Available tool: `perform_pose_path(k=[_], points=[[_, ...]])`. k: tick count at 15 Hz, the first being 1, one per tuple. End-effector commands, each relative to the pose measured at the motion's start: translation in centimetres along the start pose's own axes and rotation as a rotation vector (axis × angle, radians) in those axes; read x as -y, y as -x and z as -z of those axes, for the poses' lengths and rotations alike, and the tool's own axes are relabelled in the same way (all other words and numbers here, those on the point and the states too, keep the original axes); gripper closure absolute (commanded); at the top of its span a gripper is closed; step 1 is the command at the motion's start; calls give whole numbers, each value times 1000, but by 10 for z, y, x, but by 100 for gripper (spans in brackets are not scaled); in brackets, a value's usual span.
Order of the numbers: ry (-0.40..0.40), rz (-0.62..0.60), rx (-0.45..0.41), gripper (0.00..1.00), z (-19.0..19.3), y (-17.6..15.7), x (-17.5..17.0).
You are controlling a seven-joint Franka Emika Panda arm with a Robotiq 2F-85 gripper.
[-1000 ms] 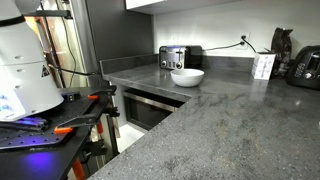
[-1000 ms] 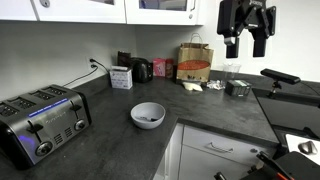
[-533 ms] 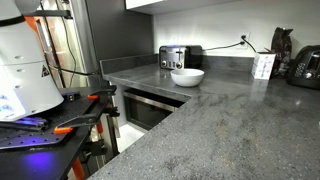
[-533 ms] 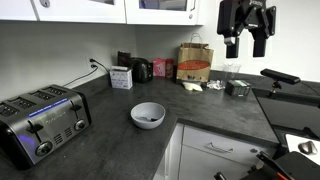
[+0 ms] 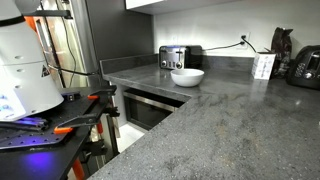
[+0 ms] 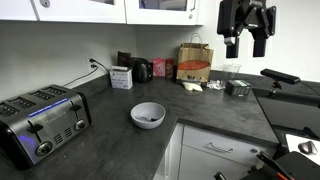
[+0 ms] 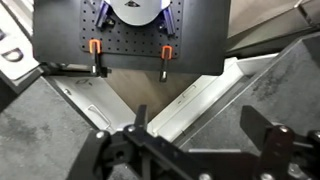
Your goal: Take the marker out of the bowl and put it on the counter
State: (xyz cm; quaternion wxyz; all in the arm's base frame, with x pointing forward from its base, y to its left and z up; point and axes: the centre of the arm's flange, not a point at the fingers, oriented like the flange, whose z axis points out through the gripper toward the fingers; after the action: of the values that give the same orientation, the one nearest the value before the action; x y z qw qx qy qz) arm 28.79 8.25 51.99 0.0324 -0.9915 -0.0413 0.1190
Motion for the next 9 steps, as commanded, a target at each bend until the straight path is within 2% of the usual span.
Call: perform_pose_path(k=[1,8,9], points=[[0,0,0,0,0,0,0],[0,0,0,0,0,0,0],[-21,-6,-2,0,0,-11,3]])
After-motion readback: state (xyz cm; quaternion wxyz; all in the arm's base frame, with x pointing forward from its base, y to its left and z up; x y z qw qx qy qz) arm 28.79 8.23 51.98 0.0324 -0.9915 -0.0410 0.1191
